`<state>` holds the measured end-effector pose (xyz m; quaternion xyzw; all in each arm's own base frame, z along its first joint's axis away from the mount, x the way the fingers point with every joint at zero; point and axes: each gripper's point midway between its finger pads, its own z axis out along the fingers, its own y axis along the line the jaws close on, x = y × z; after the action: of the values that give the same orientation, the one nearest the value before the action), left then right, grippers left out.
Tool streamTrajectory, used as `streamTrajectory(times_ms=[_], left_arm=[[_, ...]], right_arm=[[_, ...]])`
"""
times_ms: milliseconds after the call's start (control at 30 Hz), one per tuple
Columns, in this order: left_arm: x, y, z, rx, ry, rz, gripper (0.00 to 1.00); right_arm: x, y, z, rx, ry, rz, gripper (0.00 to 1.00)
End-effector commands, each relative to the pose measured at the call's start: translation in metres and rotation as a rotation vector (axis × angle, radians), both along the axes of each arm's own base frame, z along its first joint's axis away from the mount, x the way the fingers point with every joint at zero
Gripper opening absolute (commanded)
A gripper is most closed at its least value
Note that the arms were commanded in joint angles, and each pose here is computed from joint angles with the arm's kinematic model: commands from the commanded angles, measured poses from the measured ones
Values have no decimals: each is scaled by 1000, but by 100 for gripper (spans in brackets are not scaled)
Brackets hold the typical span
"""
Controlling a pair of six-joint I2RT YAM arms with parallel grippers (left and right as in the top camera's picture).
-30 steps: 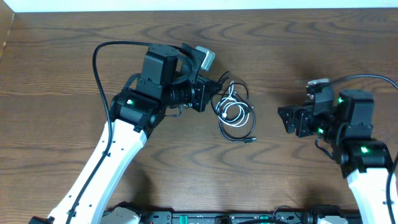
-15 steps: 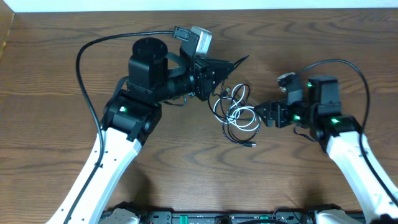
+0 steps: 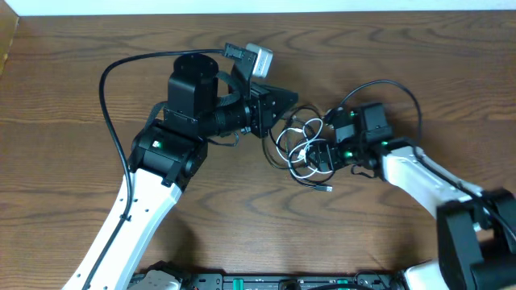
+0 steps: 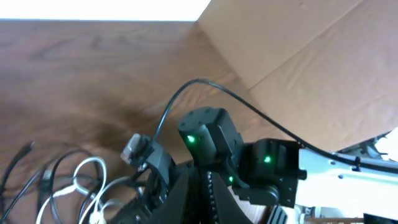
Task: Untangle cables
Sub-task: 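Grasp the black cable with left gripper, white cable with right gripper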
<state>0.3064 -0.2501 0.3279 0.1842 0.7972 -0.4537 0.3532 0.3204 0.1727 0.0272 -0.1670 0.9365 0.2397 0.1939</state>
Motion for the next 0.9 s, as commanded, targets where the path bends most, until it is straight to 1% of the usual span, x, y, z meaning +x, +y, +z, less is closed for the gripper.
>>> streamTrajectory(times_ms=[0, 33, 100, 167, 200, 233, 300, 333, 433, 467, 500, 667, 700, 800, 833, 867], left_arm=[[1, 6, -2, 54, -39, 19, 8], [1, 8, -7, 75, -28, 29, 8], [3, 16, -21, 133, 1, 66, 8], [4, 27, -37, 206, 30, 110, 8], [5, 34, -47, 250, 56, 147, 8], [6, 42, -55, 293, 78, 179, 8], [5, 55, -71, 371, 117, 224, 8], [4, 61, -80, 408, 140, 243, 8], [0, 68, -96, 464, 192, 258, 9], [0, 69, -101, 475, 210, 254, 13], [-1, 69, -105, 483, 224, 251, 14], [5, 63, -123, 497, 272, 228, 17], [5, 60, -126, 494, 283, 217, 22], [8, 49, -136, 467, 315, 172, 31], [9, 44, -140, 452, 327, 151, 35], [10, 40, -142, 440, 335, 135, 42]], right_arm=[[5, 1, -12, -46, 2, -5, 73], [5, 0, -16, -60, 8, -8, 70], [4, -3, -24, -83, 20, -15, 60], [4, -5, -28, -92, 32, -28, 45], [4, -5, -28, -90, 35, -33, 31], [4, -4, -27, -86, 38, -37, 20], [5, -4, -25, -80, 37, -49, 5], [5, -4, -23, -78, 35, -52, 1], [7, -4, -11, -68, 19, -63, 1], [8, -4, -4, -68, 6, -66, 1], [10, -5, 4, -66, -10, -69, 1], [16, -3, 61, -29, -116, -75, 1], [16, -3, 73, -17, -143, -77, 1], [15, -2, 104, 20, -214, -90, 1], [14, -3, 114, 34, -232, -100, 1], [13, -3, 119, 40, -240, -105, 1]])
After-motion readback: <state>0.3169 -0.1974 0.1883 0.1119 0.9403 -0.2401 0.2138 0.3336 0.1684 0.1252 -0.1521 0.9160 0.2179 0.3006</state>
